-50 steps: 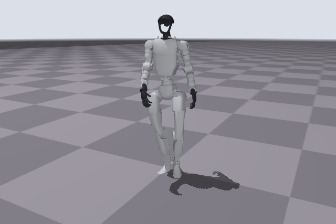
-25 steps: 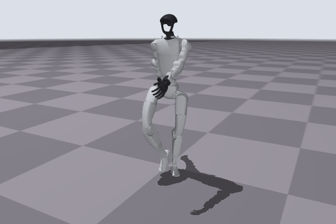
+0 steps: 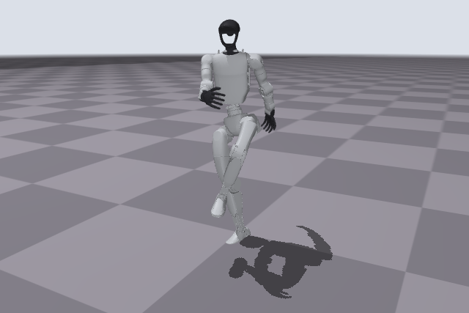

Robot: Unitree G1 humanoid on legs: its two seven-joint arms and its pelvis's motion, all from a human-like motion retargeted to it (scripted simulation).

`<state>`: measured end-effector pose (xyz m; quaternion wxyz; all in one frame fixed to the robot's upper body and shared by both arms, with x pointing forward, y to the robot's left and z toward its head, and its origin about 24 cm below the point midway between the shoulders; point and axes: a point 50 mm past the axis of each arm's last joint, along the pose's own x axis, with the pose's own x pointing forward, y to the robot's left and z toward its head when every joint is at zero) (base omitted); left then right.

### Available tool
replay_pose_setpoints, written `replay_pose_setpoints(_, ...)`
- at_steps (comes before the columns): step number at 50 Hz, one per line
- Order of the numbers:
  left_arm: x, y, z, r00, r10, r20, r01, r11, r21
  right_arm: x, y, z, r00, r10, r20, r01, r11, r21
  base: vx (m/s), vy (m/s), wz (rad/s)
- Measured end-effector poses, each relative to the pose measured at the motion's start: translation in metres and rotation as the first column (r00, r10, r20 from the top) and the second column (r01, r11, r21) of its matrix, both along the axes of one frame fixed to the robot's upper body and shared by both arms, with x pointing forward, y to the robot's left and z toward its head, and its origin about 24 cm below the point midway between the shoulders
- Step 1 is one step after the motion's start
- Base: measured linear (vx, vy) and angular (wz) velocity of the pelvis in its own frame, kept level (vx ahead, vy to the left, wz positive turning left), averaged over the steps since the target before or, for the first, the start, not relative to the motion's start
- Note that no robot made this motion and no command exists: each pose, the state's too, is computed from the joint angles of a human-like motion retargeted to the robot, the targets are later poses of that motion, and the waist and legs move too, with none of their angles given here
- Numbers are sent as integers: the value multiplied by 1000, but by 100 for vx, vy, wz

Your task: Upper body actions

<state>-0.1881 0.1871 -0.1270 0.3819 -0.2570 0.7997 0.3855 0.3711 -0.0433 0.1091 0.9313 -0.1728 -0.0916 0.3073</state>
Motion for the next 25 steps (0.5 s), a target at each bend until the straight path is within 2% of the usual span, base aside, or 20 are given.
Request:
replay_pose_setpoints(2,13,0,-7,999,18,35,-19,999,29,2,-3,12,995,-15,101,23,996,-83,-18,2,80)
replay_pose_setpoints(5,37,-5,-20,986,-11,165,11,1000,2,-8,0,-10,995,-7,103,22,989,-149,8,11,65)
replay_pose_setpoints(7,53,-6,-26,968,-58,245,69,997,-36,-25,-4,-50,1000,2,-7,-3,982,-187,18,20,87)
replay_pose_setpoints(10,84,-6,-37,926,-171,336,198,979,-47,-74,-18,-130,962,-14,-271,-55,968,-246,24,22,83)
replay_pose_setpoints(13,128,3,-46,842,-350,411,377,926,16,-156,-45,-210,822,-96,-562,-87,953,-291,34,21,116)
replay_pose_setpoints(15,156,5,-50,767,-450,458,480,875,58,-211,-65,-245,700,-191,-688,-76,938,-338,20,17,151)
replay_pose_setpoints(17,229,7,-50,590,-562,579,610,780,136,-265,-97,-272,508,-400,-762,-4,884,-467,-27,20,281)
replay_pose_setpoints(20,333,16,-27,283,-676,680,714,622,322,-314,-131,-286,212,-637,-741,146,770,-621,-56,23,-26)
replay_pose_setpoints(22,393,26,1,85,-746,660,711,510,485,-337,-156,-286,40,-704,-709,192,702,-686,-60,33,29)
replay_pose_setpoints(25,443,35,35,-94,-823,559,607,398,688,-379,-184,-280,-156,-774,-614,93,608,-789,-15,20,35)
